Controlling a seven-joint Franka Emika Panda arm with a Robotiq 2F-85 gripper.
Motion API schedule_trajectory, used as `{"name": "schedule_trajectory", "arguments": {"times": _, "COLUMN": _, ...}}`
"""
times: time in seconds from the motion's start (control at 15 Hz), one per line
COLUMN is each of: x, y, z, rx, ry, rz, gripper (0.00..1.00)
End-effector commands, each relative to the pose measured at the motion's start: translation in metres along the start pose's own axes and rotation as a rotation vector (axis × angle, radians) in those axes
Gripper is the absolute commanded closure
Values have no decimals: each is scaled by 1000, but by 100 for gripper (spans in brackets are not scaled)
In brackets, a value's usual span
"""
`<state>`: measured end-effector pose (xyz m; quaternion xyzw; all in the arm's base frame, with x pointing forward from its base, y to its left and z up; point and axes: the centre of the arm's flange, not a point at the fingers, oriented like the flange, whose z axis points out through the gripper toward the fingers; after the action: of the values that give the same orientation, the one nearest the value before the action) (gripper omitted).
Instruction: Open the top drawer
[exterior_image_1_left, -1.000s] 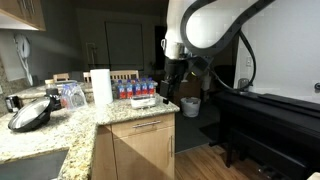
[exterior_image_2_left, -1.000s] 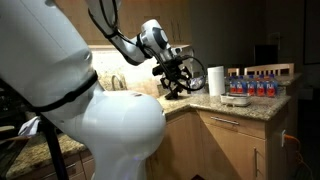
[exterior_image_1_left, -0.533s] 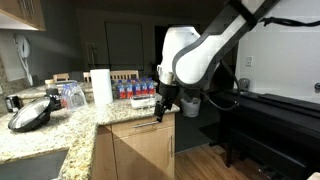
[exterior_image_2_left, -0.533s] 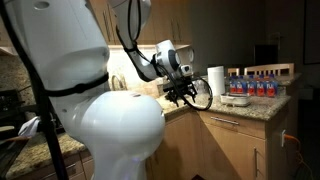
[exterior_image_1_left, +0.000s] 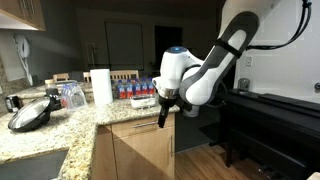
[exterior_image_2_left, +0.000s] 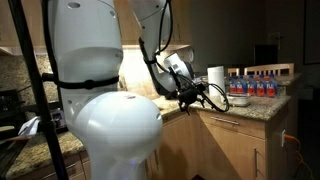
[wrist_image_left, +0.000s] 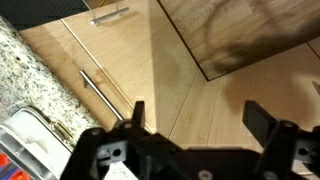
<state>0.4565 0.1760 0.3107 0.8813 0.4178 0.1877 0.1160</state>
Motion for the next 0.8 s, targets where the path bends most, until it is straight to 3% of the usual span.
{"name": "schedule_trajectory", "arguments": {"times": 0.0, "x": 0, "y": -6, "z": 33, "rx": 19, "ry": 12, "rz": -99, "gripper": 0}}
{"name": "schedule_trajectory", "arguments": {"times": 0.07, "x": 0, "y": 0, "z": 14, "rx": 1, "ry": -2, "rz": -47, "gripper": 0}}
{"name": "schedule_trajectory", "arguments": {"times": 0.53, "x": 1, "y": -1, "z": 20, "rx": 9, "ry": -5, "rz": -49, "gripper": 0}}
{"name": "schedule_trajectory", "arguments": {"times": 0.73, "x": -7, "y": -36, "z": 25, "rx": -2, "ry": 42, "rz": -119, "gripper": 0}}
